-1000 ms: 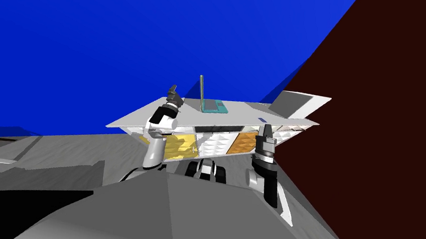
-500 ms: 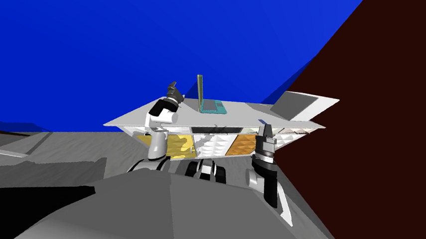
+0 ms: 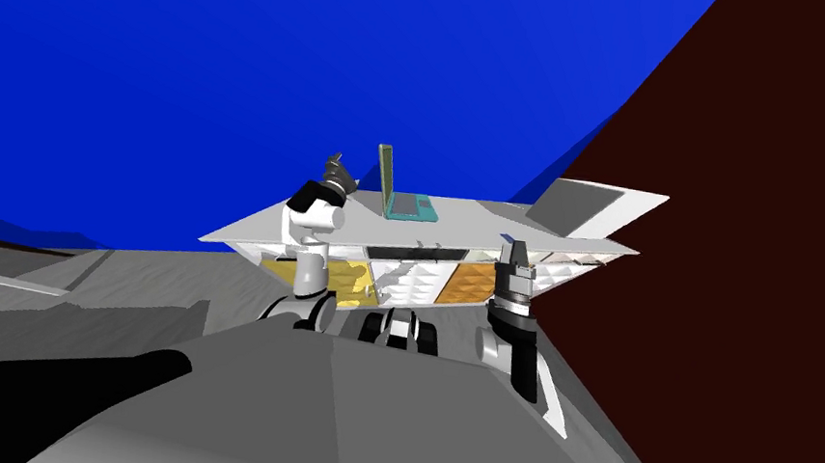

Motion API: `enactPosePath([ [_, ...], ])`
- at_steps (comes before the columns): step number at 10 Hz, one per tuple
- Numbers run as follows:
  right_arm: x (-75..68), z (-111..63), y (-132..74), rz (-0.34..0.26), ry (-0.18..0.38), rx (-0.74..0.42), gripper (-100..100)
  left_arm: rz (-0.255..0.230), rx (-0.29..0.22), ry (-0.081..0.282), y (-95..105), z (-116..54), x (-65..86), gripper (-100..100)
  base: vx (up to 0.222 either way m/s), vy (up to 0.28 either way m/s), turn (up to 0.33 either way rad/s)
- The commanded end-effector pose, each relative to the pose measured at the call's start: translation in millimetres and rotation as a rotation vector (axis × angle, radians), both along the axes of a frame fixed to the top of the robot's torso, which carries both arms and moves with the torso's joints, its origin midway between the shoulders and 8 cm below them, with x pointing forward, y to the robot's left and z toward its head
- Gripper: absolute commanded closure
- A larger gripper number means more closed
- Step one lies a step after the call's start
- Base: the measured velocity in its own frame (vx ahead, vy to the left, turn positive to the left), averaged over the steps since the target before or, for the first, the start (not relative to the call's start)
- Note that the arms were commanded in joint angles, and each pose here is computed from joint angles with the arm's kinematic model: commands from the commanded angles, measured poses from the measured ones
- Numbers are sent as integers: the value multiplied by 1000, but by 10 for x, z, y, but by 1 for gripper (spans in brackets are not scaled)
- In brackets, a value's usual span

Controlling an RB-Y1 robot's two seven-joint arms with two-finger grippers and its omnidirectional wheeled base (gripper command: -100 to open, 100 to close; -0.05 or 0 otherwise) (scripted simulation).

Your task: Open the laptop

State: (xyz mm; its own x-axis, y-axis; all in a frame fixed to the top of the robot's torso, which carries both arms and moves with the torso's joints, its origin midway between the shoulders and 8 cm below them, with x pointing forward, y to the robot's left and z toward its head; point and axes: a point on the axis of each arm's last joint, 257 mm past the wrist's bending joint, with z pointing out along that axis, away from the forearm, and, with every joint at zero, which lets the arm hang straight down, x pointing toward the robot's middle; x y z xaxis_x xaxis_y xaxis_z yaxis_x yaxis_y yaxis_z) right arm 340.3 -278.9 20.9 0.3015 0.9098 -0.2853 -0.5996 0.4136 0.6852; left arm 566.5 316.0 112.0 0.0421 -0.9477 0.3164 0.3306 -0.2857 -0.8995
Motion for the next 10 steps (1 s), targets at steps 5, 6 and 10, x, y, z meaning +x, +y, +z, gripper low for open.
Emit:
enactPosePath([
  [5, 0, 0, 0, 0, 0, 0, 0, -17, -121, 75, 15, 199, 209, -100, 29, -74, 64],
  [6, 0, 0, 0, 0, 0, 0, 0, -20, -125, 95, -3, 175, 223, -100, 24, -63, 41],
  [10, 0, 0, 0, 0, 0, 0, 0, -36, -192, 145, -34, 264, 314, -100, 27, -74, 57],
])
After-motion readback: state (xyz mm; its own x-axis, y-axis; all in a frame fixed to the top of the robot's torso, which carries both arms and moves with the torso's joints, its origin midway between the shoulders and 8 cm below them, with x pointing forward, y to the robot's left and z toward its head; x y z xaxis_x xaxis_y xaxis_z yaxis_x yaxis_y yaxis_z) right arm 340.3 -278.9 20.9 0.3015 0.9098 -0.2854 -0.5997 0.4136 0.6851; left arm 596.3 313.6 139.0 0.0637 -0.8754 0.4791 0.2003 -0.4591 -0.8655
